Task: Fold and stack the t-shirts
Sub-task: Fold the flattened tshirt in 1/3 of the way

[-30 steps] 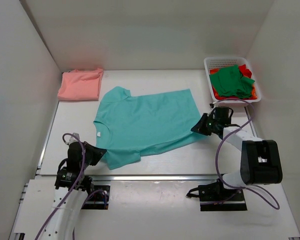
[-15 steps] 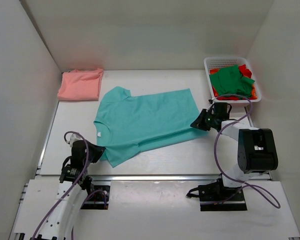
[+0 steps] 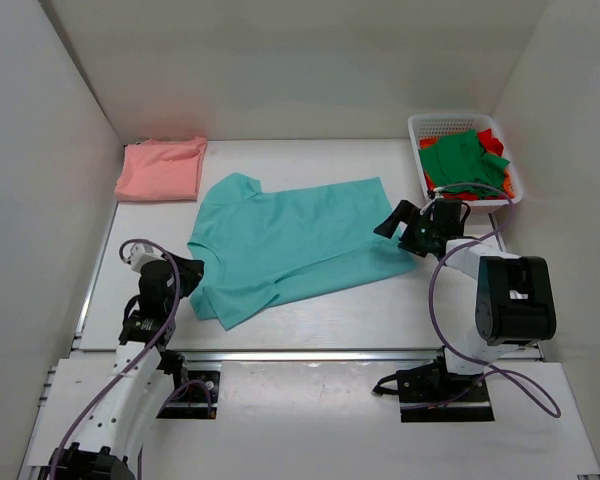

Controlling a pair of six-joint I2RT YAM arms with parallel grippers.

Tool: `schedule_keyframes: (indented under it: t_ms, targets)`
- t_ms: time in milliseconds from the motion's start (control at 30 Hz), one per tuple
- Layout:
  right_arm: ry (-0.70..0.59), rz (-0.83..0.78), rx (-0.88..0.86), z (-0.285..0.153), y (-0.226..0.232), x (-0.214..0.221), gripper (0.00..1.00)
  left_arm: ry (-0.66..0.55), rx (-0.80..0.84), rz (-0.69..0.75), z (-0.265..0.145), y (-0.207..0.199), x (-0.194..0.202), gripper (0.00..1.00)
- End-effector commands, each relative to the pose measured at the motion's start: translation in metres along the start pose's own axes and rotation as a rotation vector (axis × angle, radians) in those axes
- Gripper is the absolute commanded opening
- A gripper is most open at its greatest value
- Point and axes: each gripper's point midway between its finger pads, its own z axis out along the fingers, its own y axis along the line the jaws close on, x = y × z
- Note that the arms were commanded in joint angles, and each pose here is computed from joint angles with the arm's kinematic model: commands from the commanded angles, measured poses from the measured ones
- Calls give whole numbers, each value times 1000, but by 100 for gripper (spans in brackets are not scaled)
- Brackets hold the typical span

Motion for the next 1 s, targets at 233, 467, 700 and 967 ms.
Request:
schedule_keyframes:
  t_ms: [233,467,700,967]
  targets:
    - [-59,-238,82,-9,13,-23,99,114,-1,247,2,-8,8,40]
    - [-33,-267,128,-7,-9,-31,83,198,-52,308,14,17,24,40]
    - [28,-275,82,-1,-9,-14,16,278,-36,315,30,13,43,38]
    - [218,-208,111,3,-15,52,2,391,-80,366,55,9,56,36]
